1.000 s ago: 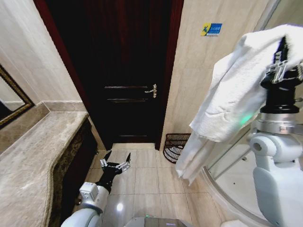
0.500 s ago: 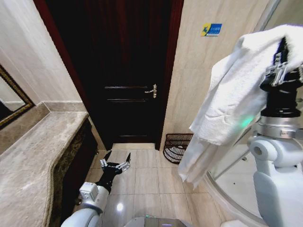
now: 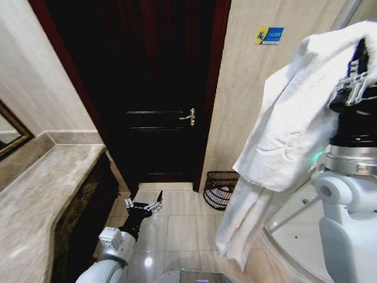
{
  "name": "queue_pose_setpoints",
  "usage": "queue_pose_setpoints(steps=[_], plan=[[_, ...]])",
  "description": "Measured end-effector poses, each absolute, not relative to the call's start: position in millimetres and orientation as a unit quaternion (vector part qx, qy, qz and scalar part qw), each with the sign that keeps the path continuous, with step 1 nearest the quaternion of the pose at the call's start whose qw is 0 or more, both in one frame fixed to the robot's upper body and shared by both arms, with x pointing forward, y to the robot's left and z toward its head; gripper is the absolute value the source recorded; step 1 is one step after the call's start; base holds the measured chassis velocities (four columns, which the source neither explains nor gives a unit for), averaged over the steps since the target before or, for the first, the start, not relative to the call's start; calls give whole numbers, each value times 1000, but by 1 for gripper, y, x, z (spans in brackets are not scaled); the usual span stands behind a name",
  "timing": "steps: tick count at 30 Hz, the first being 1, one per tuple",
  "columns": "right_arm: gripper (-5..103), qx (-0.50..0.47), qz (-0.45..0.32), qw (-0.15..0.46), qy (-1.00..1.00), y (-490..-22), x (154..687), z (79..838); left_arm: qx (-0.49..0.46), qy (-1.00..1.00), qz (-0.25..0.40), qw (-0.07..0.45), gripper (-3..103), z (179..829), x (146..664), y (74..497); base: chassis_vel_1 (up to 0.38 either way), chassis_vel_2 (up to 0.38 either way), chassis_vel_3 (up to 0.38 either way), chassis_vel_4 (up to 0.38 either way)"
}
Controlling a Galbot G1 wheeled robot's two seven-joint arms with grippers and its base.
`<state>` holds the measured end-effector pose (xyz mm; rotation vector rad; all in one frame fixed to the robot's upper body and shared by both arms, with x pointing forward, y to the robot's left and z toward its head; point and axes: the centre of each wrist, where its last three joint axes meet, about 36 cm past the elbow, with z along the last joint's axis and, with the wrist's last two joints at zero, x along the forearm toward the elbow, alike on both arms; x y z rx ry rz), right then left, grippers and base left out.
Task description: Discard the used towel into the hamper.
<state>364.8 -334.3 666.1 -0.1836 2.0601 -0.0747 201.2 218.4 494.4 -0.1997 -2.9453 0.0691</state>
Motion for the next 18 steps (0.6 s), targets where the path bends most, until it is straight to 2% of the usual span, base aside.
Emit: queue_pose_setpoints(steps=[7,18], plan=[[9,-86,-36,524,847,-334,361,681,-67,-993,23,94,100,494,201,218,-36,43,45,-27],[9,-68,-68,547,831,-374,413,717,-67,-993,23,94,100,494,201,218,0,0,0,0]])
